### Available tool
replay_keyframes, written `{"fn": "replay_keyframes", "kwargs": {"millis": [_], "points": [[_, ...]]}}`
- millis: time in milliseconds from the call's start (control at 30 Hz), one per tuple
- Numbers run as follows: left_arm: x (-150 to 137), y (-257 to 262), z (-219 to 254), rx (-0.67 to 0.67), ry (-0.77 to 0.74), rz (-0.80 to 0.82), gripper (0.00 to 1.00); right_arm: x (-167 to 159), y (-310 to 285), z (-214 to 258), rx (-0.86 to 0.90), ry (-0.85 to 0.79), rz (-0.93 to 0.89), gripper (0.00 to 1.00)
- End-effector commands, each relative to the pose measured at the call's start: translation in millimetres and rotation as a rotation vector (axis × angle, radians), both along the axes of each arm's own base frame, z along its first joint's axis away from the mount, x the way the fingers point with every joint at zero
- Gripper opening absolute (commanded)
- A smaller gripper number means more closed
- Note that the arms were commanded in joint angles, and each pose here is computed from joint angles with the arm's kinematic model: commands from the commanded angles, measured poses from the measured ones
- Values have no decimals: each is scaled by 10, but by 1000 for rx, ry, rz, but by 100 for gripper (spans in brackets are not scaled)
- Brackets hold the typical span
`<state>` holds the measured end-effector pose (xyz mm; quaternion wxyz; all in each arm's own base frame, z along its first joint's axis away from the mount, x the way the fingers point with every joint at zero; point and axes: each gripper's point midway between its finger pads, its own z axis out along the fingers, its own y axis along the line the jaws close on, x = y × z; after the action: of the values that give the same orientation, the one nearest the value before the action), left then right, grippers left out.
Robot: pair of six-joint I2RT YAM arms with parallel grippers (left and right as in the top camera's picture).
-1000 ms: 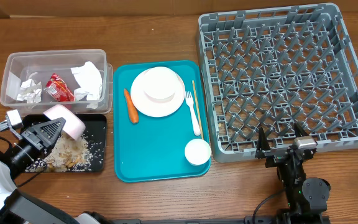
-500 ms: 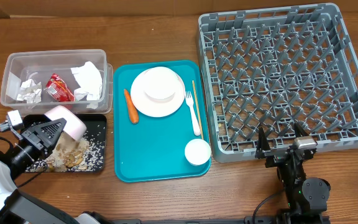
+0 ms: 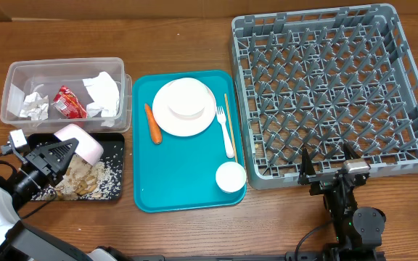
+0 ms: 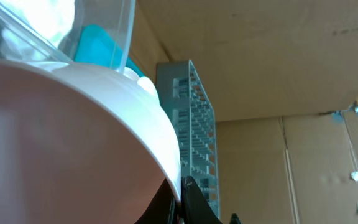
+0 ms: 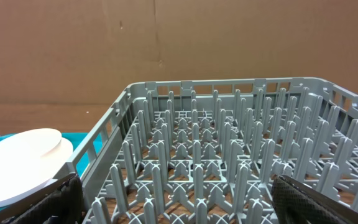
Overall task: Sort waste into correct bins and load items into the dishwasher
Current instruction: 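Tilt the pink bowl to dump rice and peanuts onto the black tray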
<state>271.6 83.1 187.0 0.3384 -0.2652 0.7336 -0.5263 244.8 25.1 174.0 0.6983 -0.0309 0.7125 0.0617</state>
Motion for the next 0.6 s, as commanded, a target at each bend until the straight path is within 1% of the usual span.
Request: {"fn": "replay_keyframes", "kwargs": {"millis": [0,33,100,167,267,433,567], "points": [[19,7,93,50,-78,-7,4,5,-16,-31,-4,1,-8,100],[7,-9,89,14,-48,-1,4,5,-16,-31,-4,1,-8,100],[-5,-22,84,5,-37,-1,4,5,-16,-31,-4,1,-8,100],[-6,-10,23,55,-30,-10,4,5,-16,-31,-4,1,-8,100],[-29,20,-109,111,27,-14,4,5,-16,-31,-4,1,-8,100],[-14,-12,-125,117,49,-29,4,5,-16,-31,-4,1,-8,100],[31,-58,-147,142,116,-56,4,5,-16,-31,-4,1,-8,100]]}}
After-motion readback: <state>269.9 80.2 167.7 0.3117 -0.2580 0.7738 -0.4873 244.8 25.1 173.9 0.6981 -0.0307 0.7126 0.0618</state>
